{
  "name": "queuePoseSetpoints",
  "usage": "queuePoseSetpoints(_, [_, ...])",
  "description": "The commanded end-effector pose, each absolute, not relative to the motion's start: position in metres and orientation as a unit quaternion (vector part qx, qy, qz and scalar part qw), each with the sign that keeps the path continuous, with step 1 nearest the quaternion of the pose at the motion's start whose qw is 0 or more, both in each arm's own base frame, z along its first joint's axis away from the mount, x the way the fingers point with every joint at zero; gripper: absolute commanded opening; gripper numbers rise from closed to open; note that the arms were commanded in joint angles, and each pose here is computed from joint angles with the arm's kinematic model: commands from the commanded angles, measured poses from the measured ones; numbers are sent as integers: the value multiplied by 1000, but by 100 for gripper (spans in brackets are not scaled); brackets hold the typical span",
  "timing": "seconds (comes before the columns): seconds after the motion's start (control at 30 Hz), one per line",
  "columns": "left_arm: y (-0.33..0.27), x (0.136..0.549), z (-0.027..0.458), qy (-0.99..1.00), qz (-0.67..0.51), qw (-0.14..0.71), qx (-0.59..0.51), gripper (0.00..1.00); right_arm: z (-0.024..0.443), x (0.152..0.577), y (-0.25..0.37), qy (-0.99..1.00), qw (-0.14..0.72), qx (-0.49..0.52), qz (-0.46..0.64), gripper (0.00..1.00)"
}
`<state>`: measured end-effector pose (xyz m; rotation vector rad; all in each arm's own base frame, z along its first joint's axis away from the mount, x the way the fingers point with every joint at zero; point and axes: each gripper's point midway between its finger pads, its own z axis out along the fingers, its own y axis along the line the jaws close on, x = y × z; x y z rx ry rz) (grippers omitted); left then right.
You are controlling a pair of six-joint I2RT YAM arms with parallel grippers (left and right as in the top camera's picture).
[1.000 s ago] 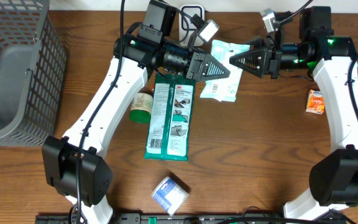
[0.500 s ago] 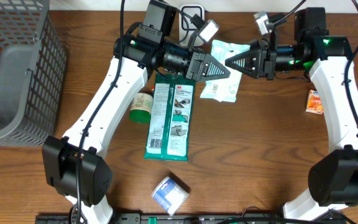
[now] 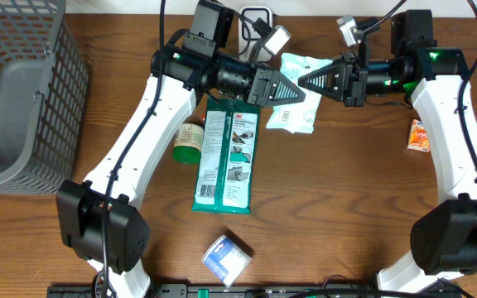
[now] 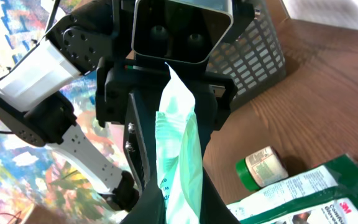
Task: Scan the item barcode
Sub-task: 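Close the right gripper on the wipes pack beside the left gripper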
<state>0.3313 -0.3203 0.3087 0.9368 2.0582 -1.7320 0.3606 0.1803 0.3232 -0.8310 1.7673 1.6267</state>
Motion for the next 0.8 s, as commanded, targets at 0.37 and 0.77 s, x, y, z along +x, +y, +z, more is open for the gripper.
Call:
queuePoseSetpoints(0.37, [-321,324,309,705,-618,125,324,11,332,364,181,653,309,-322,612,1])
queuePoseSetpoints(0.77, [-321,323,309,706,-618,123,324,7,321,362,180,683,283,-298,604,47])
